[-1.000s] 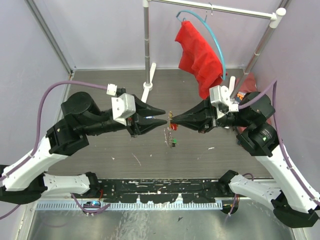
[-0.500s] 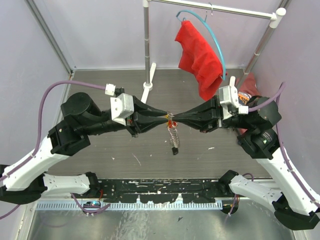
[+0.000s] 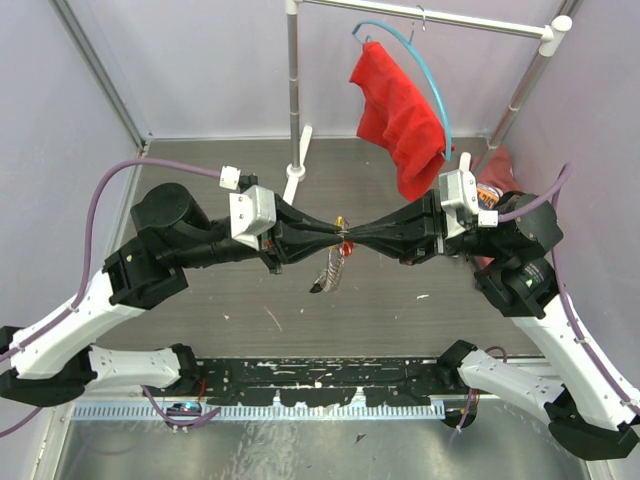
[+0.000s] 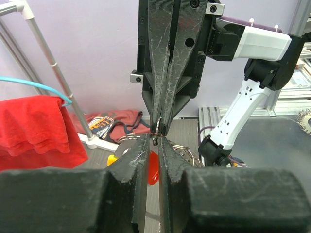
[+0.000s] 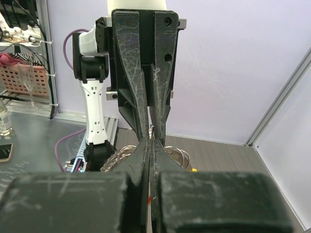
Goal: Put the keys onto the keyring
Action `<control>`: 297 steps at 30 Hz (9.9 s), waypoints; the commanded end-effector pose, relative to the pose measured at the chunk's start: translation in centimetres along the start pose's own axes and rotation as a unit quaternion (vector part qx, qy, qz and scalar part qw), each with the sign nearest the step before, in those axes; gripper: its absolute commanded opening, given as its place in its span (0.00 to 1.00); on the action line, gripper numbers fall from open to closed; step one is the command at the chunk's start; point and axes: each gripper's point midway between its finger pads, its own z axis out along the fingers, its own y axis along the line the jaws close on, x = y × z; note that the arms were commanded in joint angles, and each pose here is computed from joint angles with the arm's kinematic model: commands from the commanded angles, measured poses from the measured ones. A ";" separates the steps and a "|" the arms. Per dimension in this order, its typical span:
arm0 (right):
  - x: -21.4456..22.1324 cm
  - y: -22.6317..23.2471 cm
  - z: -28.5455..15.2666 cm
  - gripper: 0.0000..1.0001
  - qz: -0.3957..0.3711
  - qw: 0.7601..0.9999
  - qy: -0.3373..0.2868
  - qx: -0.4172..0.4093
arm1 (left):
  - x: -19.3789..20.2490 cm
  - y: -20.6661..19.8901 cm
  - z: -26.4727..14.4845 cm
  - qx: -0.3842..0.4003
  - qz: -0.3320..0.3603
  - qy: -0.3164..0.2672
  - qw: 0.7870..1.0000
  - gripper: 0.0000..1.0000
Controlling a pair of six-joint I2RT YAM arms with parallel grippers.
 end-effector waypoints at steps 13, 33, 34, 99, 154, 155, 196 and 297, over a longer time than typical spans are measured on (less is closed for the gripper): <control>-1.3 0.0 0.0 0.01 -0.028 0.999 -0.020 0.002 | -1.4 0.0 0.3 0.004 0.005 -0.021 1.000 0.00; -2.4 -1.6 -2.5 0.50 -0.088 0.991 0.016 0.100 | 0.9 2.2 -1.8 -0.060 0.048 0.057 0.995 0.00; -2.2 -2.1 -2.7 0.50 -0.088 0.989 0.019 0.118 | 1.0 2.2 -1.9 -0.057 0.054 0.060 0.995 0.00; 49.4 -19.6 -2.7 0.53 0.345 0.712 0.461 0.402 | 14.3 3.5 -12.6 -0.158 0.112 0.342 0.919 0.00; 39.8 -16.3 3.0 0.01 0.303 0.812 0.393 0.309 | 12.1 4.4 -14.9 -0.218 0.108 0.289 0.926 0.00; 38.9 -16.1 3.2 0.01 0.308 0.819 0.381 0.298 | 12.1 4.3 -14.7 -0.217 0.105 0.287 0.927 0.00; 21.5 -12.9 -10.8 0.01 0.187 0.839 0.315 0.403 | 25.3 8.9 -4.0 -0.175 -0.166 0.417 0.876 0.00; 5.2 -4.4 -2.8 0.01 0.071 0.989 0.127 0.010 | 5.8 7.3 -0.3 -0.178 0.252 0.160 0.938 0.00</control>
